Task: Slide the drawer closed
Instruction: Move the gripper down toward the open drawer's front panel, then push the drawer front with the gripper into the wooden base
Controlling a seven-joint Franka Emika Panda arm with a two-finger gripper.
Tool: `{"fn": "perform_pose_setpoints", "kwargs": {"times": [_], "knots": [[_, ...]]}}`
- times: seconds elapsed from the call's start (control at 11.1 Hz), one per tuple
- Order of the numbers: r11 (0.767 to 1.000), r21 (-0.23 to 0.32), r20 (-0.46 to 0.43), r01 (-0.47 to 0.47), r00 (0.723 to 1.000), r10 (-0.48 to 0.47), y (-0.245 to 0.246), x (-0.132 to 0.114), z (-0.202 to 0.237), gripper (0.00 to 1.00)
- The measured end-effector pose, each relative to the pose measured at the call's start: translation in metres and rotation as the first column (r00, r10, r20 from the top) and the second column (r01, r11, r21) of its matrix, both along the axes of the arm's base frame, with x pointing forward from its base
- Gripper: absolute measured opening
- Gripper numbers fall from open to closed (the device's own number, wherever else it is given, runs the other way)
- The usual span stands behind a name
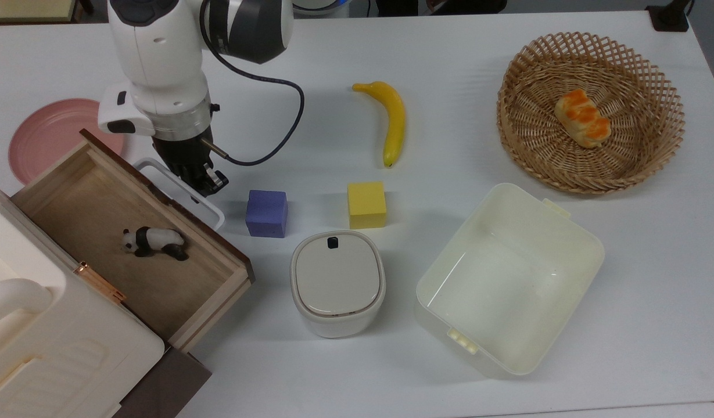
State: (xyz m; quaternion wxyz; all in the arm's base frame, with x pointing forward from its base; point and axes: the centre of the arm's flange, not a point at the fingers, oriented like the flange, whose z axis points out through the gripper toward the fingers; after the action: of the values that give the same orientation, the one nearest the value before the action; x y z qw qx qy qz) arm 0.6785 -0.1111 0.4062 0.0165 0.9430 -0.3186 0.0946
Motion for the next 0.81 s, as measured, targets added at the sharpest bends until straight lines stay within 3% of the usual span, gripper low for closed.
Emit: {"fn": "perform_pose_setpoints", "kwargs": {"times": [0.81], "knots": [[0.987, -0.159, 0.224, 0.025, 0.975, 0.011, -0.039, 0.03, -0.009, 0.01]]}}
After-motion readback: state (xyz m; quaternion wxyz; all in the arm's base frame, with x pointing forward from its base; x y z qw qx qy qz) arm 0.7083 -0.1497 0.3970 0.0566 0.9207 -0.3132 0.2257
